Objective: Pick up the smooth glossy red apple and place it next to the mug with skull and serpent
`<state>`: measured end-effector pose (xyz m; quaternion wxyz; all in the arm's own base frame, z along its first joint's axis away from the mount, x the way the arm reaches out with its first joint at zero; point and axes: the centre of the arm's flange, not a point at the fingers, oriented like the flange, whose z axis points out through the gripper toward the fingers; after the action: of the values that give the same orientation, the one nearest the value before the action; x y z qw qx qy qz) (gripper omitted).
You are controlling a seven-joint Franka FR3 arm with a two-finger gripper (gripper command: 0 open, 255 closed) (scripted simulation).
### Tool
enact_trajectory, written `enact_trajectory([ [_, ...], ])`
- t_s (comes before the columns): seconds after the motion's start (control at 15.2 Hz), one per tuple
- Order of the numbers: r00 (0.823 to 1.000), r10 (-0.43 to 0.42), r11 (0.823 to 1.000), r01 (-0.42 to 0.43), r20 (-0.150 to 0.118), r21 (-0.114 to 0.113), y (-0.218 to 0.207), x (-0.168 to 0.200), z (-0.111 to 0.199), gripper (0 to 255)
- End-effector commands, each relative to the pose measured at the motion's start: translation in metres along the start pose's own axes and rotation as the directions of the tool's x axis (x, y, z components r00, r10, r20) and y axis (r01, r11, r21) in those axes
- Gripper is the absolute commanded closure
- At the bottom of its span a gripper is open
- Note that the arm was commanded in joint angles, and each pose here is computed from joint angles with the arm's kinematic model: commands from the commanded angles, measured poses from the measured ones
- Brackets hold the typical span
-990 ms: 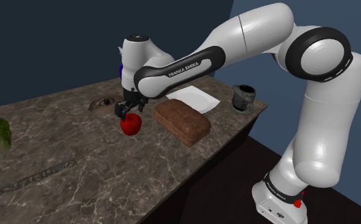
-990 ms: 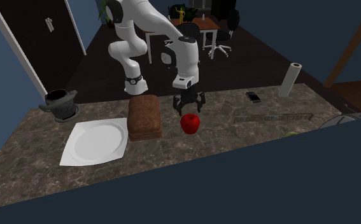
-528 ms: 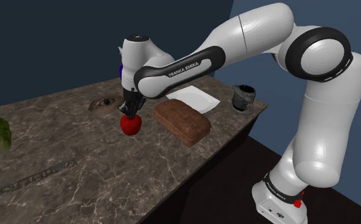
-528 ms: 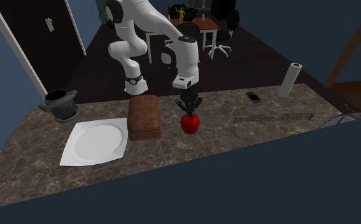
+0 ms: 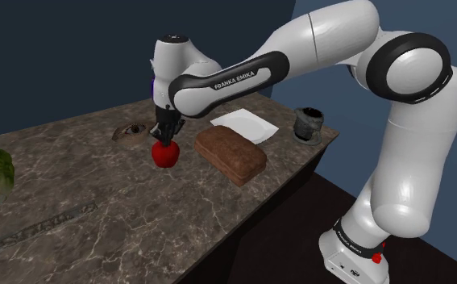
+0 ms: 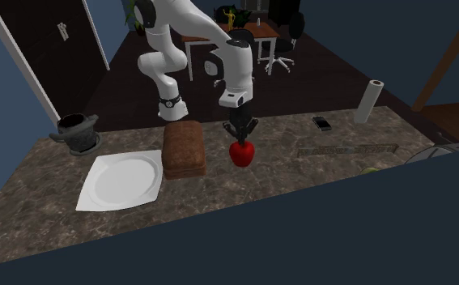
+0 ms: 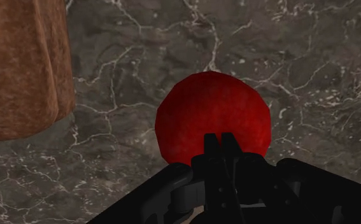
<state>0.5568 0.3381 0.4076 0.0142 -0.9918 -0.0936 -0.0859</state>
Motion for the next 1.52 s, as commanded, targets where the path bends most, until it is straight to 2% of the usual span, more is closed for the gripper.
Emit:
enact_trajectory([
  [0.0, 1.000, 0.000, 1.000, 0.000, 0.000, 0.000, -0.001, 0.002, -0.011, 255],
  [1.45, 1.000, 0.000, 1.000, 0.000, 0.000, 0.000, -0.002, 0.022, -0.125, 255],
])
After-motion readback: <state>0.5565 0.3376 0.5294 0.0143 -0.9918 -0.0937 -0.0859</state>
